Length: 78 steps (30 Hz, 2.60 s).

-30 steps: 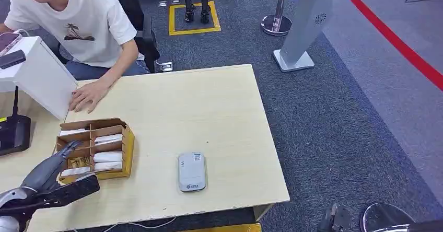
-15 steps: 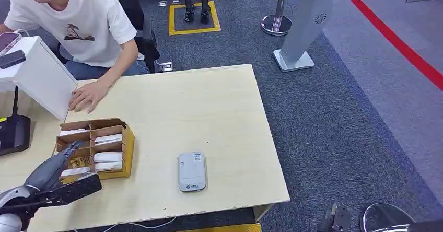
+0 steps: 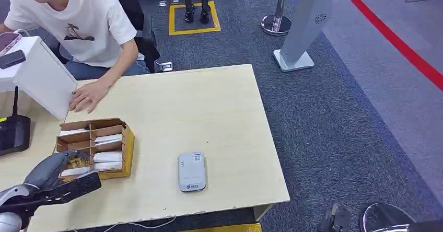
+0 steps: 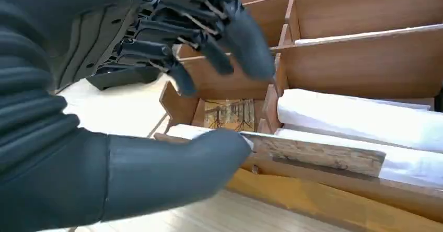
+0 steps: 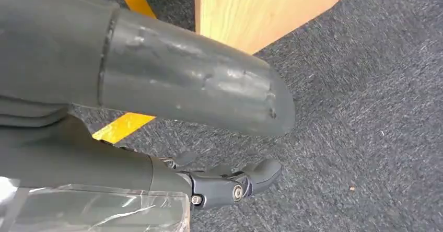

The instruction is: Pass the card to the sensor for recognition and then transmit it.

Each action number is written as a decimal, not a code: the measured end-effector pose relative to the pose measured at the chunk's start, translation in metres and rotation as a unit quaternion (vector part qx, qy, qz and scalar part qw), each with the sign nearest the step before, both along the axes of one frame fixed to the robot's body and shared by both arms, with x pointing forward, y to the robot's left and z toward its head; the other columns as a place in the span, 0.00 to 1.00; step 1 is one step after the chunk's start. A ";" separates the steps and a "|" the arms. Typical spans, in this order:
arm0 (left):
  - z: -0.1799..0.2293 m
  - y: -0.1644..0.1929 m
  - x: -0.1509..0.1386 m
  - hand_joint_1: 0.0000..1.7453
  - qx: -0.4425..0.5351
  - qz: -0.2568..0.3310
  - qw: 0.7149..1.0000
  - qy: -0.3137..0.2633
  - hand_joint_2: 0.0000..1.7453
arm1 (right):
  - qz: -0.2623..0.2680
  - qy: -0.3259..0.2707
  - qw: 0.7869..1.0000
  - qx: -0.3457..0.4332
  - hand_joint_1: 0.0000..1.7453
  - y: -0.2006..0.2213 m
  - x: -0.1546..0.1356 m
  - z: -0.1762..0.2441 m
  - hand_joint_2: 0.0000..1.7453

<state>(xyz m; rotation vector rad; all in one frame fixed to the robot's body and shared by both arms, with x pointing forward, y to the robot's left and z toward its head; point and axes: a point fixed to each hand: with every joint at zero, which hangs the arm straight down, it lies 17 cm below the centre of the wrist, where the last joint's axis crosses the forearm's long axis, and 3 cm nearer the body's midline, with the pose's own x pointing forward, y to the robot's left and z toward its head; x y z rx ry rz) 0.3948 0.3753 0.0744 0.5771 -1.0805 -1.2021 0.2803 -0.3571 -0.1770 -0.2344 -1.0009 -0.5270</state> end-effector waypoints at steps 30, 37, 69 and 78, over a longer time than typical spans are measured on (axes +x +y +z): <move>0.003 0.001 -0.017 0.00 -0.023 0.002 1.000 0.010 1.00 | -0.002 -0.009 1.000 0.002 0.00 0.000 0.001 0.002 0.00; 0.009 0.004 -0.012 0.00 -0.012 0.003 1.000 -0.001 1.00 | -0.002 -0.007 1.000 0.000 0.00 -0.001 0.000 0.002 0.00; 0.010 -0.008 -0.002 0.00 -0.011 -0.009 1.000 -0.001 1.00 | -0.002 0.000 1.000 -0.001 0.00 -0.001 -0.001 0.000 0.00; 0.007 -0.013 0.000 0.00 -0.008 -0.018 1.000 0.006 1.00 | 0.000 0.000 1.000 0.000 0.00 0.000 0.000 0.000 0.00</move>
